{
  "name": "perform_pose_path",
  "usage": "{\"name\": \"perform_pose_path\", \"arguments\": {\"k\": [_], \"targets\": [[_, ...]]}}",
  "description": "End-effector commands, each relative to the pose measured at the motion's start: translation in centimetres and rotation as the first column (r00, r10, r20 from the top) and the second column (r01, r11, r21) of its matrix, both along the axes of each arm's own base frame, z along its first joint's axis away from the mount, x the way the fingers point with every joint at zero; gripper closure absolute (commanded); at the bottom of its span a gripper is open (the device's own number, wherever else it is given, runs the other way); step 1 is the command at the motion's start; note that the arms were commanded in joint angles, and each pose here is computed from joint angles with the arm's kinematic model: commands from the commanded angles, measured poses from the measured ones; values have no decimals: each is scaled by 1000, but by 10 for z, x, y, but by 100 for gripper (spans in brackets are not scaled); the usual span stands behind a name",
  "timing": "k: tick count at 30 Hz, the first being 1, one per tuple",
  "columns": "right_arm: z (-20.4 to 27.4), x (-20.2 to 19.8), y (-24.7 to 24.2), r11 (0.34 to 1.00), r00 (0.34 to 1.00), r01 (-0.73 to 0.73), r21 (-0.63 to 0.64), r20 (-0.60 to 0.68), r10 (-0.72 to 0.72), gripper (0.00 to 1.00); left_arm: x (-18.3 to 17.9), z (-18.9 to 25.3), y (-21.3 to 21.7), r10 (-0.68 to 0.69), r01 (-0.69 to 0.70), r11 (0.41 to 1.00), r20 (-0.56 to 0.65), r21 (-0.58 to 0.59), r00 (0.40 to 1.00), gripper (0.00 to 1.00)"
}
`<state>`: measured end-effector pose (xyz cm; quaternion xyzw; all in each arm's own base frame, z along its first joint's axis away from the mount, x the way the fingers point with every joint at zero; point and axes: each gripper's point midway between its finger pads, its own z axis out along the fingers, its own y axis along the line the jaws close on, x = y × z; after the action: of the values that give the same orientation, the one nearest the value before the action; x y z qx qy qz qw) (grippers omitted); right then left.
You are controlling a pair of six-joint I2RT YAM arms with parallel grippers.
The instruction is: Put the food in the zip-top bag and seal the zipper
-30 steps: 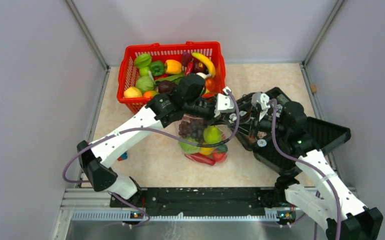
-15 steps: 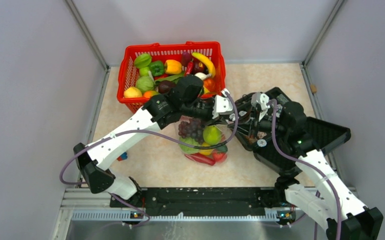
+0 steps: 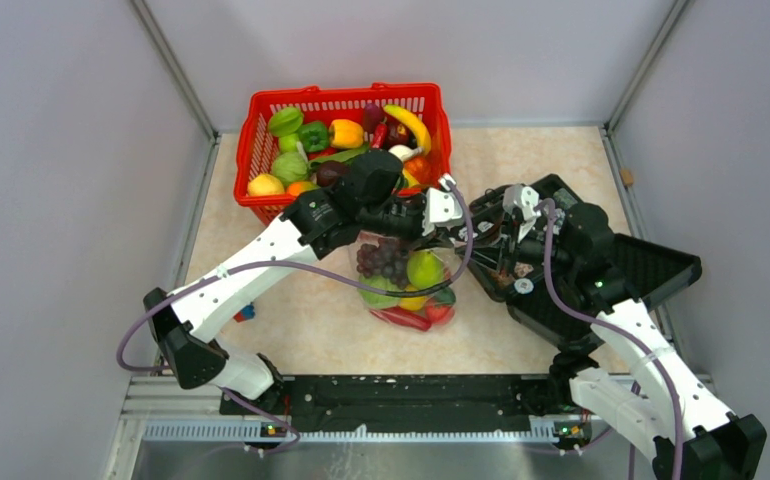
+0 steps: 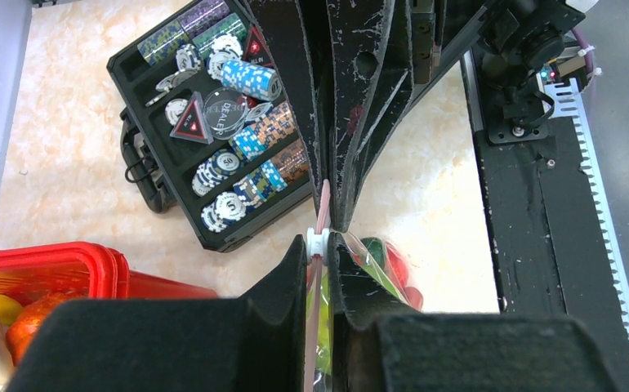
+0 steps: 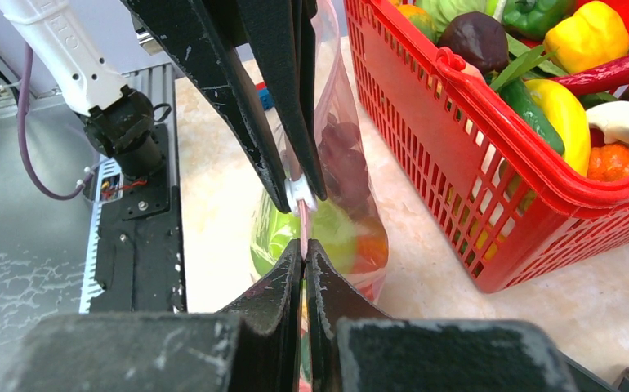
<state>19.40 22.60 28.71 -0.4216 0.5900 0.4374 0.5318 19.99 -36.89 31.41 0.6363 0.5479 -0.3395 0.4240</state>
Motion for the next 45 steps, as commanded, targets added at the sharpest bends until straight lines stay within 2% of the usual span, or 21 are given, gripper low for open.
{"name": "perform_pose_path", "arguments": {"k": [1,6,10,26,29,31,36,45], "targets": [[22,-4,1,999,998,-9,33,69,7,96,-5,30,0,-12,15,996,41,-90,999,100],[23,-2,2,999,999,2,48,46,-4,70,-6,33,2,-13,17,995,46,-99,999,100],[24,-2,2,999,999,4,51,49,-6,56,-8,35,2,-17,22,994,49,-104,999,100],[32,6,16,998,999,-18,67,51,15,52,-11,35,2,-30,34,993,36,-110,999,100],[35,6,17,997,998,-19,79,55,15,58,-11,35,2,-27,31,993,33,-112,999,100],[37,5,18,996,998,-22,84,55,17,75,-10,34,2,-24,27,994,33,-109,999,100],[32,5,18,997,999,-17,79,36,14,100,-9,35,2,-15,19,994,41,-109,999,100],[22,4,7,996,996,62,67,53,-66,100,1,25,16,73,-69,995,58,-69,996,100]]}}
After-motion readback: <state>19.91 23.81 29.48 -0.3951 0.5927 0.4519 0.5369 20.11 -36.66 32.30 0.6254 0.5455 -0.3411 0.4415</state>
